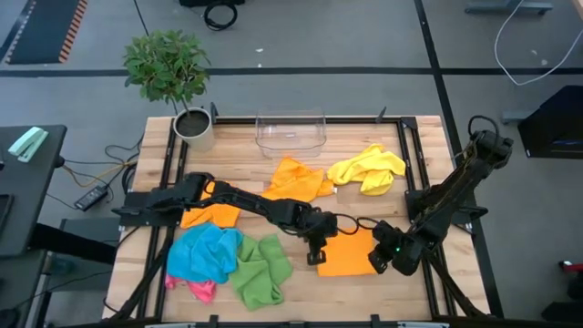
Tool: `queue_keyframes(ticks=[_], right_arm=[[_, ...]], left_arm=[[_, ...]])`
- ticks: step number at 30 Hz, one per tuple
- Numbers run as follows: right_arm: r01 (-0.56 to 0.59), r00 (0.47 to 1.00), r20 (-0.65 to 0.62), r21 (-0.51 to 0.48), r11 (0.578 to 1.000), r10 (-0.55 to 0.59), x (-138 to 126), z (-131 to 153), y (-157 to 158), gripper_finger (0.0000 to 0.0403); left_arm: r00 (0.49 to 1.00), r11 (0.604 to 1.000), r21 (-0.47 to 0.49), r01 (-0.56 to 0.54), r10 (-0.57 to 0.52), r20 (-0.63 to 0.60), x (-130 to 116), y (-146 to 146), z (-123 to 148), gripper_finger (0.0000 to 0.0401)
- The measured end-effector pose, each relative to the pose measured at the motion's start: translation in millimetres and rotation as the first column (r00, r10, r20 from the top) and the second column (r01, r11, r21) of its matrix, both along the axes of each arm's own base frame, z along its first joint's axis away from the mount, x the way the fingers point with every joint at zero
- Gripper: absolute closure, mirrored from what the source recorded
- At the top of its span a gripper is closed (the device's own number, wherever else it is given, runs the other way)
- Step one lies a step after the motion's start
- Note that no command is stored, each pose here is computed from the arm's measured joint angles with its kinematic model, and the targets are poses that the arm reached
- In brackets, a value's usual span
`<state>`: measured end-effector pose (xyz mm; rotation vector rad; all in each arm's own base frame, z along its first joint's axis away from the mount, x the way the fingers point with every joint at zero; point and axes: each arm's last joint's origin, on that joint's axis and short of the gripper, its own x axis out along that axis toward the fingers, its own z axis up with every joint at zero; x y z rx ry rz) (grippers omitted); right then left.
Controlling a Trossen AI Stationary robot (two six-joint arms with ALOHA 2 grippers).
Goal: Fold microfiber towels
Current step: Fold the middle orange towel on the table
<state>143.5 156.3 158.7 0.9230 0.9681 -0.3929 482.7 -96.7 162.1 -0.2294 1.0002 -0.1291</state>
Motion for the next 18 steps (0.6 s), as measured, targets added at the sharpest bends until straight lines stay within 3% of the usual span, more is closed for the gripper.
queue_keyframes(ticks=[4,9,15,18], right_arm=[[0.015,1.000,-0.002,-0.028,0.999,-0.016,2,-1,-4,0.0400],[0.008,1.000,0.007,-0.062,0.998,-0.007,4,1,-9,0.0400],[-0.006,0.999,0.040,-0.090,0.996,0.010,6,11,-20,0.0400],[-0.020,0.996,0.079,-0.103,0.994,0.029,4,20,-26,0.0400]], left_arm=[[0.999,1.000,-0.003,0.008,-0.009,-0.042,2,9,-15,0.0395],[0.998,0.999,0.027,-0.037,0.039,-0.052,3,25,-13,0.0395],[0.995,0.994,0.029,-0.103,0.103,0.007,-3,53,29,0.0384],[0.993,0.992,0.059,-0.109,0.111,-0.049,-20,64,54,0.0372]])
